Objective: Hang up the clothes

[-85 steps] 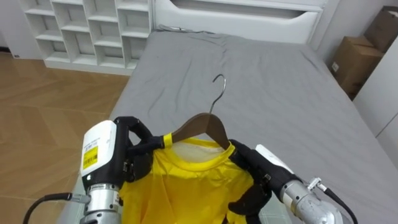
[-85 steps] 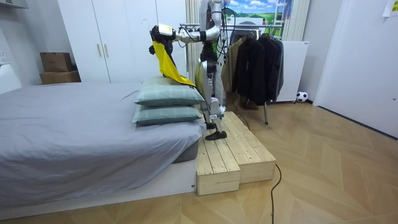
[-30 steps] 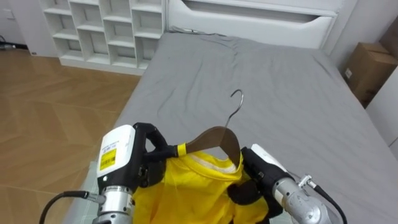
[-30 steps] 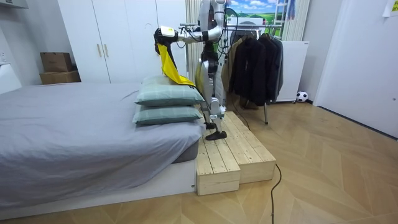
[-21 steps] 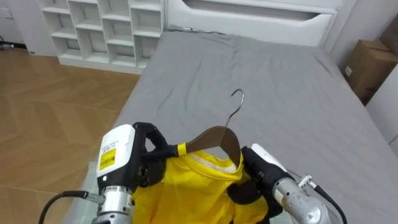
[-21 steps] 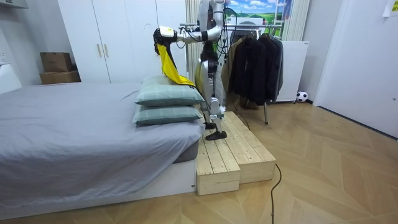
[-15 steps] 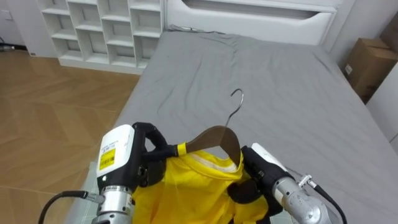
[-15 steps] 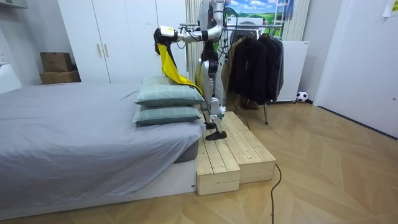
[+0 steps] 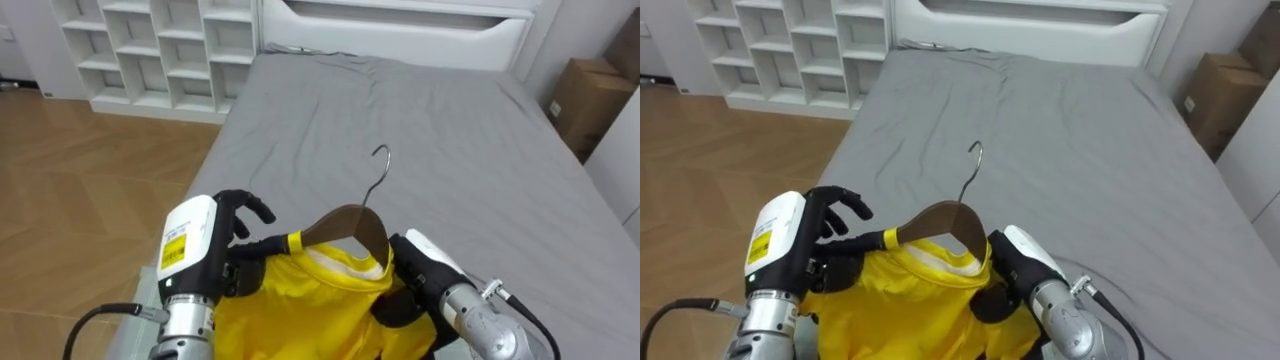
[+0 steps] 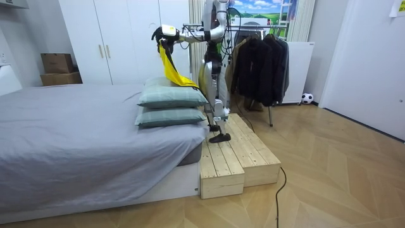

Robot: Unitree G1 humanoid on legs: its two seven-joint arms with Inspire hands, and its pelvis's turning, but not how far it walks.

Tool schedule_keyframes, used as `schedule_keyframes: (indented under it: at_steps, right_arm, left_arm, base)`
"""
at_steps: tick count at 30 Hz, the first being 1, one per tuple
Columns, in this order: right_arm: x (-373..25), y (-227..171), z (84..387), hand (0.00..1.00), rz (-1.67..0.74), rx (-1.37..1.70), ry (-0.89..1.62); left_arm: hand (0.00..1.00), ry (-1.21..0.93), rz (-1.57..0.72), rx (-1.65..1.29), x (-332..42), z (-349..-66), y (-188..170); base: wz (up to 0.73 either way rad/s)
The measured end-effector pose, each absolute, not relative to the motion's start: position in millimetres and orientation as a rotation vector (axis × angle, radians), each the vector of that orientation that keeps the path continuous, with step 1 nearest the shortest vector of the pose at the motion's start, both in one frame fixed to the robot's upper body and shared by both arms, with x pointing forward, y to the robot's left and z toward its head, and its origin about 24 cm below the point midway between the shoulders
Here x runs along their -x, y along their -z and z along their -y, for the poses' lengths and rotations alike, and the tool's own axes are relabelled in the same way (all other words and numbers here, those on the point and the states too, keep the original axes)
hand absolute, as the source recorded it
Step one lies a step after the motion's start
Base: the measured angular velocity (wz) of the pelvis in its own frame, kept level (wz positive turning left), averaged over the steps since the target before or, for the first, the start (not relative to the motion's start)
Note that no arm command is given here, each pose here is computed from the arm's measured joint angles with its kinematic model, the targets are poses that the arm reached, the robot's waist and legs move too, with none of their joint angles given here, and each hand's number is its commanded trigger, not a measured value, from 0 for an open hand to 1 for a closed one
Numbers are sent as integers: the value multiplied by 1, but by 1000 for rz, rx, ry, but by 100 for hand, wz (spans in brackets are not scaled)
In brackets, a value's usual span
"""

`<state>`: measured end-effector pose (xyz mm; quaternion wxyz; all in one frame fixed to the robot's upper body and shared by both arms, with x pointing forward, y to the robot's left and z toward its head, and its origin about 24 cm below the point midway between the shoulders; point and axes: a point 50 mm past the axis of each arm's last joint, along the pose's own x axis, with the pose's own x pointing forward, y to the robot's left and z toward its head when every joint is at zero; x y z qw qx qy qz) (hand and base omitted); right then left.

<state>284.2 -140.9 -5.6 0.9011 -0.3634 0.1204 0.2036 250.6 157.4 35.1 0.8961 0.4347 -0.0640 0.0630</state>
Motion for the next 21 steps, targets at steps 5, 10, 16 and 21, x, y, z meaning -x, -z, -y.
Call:
schedule_keyframes:
  at_steps: [5,10,16,21]
  right_arm:
    - [-286,3,150,100,-241,735,-385]
    - [-287,0,158,100,-240,683,-337]
    - [-289,-2,169,100,-237,705,-292]
    - [-290,-6,173,100,-226,709,-273]
  left_arm:
    - [0,-138,145,-860,-250,-156,-35]
    - [0,-142,148,-860,-250,-156,-36]
    - [0,-179,153,-859,-250,-160,-37]
    - [0,-204,148,-872,-251,-168,-38]
  base:
    - [-5]
    - [0]
    - [0]
    - [1]
